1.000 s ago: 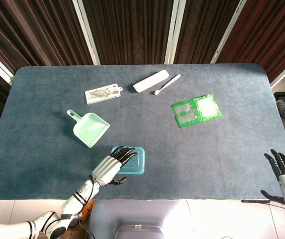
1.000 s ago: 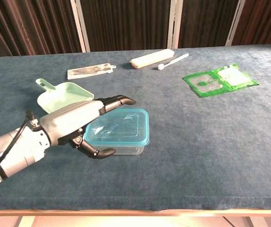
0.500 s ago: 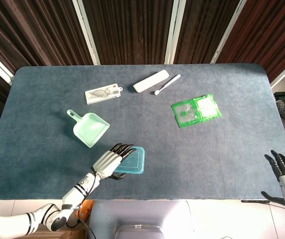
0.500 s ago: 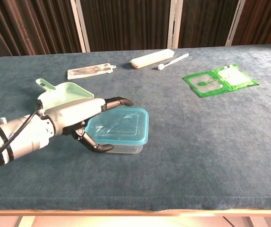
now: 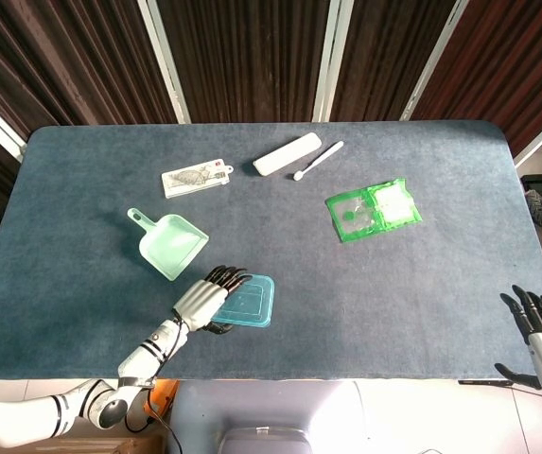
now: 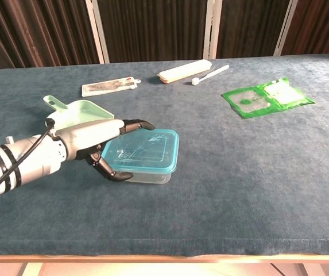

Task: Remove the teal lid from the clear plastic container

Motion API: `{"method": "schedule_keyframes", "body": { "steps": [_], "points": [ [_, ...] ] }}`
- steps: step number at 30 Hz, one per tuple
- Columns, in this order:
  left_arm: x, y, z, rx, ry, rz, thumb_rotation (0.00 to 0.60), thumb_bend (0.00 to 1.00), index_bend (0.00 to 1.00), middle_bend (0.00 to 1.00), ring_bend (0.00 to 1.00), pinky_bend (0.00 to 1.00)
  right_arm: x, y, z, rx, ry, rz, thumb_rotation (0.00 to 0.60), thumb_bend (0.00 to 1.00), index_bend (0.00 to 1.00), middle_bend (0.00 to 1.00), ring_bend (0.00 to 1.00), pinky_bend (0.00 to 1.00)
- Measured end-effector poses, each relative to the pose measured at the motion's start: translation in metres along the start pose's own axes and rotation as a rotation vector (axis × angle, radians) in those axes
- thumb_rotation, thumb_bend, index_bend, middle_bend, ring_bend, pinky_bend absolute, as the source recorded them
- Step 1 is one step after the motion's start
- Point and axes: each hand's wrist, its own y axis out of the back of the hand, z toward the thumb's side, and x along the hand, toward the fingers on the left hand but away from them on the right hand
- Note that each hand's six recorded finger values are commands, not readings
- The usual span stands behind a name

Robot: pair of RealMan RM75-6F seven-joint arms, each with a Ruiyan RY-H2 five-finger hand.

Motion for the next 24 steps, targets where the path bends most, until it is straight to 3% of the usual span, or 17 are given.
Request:
{"method": "schedule_keyframes", "body": {
  "steps": [3, 6, 8, 13, 24],
  "points": [
    [0.0, 0.0, 0.0, 0.001, 0.004, 0.009, 0.6, 0.28, 0.0, 0.19, 0.07, 0.06, -0.001, -0.001, 0.002, 0.001, 0.008, 0.001, 0.6, 0.18, 0.0, 0.0, 0.0, 0.0],
    [-0.002, -0.001, 0.001, 0.0, 0.004, 0.019, 0.6, 0.28, 0.0, 0.39, 0.25, 0.21, -0.003, -0.001, 0.006, 0.002, 0.02, -0.002, 0.6, 0.18, 0.0, 0.0, 0.0, 0.0],
    [-0.003, -0.003, 0.003, 0.002, 0.001, 0.021, 0.6, 0.28, 0.0, 0.46, 0.33, 0.32, -0.006, -0.001, 0.011, 0.006, 0.037, -0.006, 0.6, 0.18, 0.0, 0.0, 0.0, 0.0],
    [-0.006, -0.01, 0.011, 0.011, -0.013, 0.026, 0.6, 0.28, 0.0, 0.54, 0.39, 0.46, -0.029, -0.001, 0.036, 0.031, 0.13, -0.017, 0.6, 0.18, 0.01, 0.0, 0.0, 0.0],
    [-0.009, -0.028, 0.032, 0.016, -0.045, 0.042, 0.6, 0.28, 0.0, 0.57, 0.41, 0.52, -0.097, -0.033, 0.125, 0.035, 0.44, 0.023, 0.6, 0.23, 0.4, 0.0, 0.0, 0.0]
  ]
}}
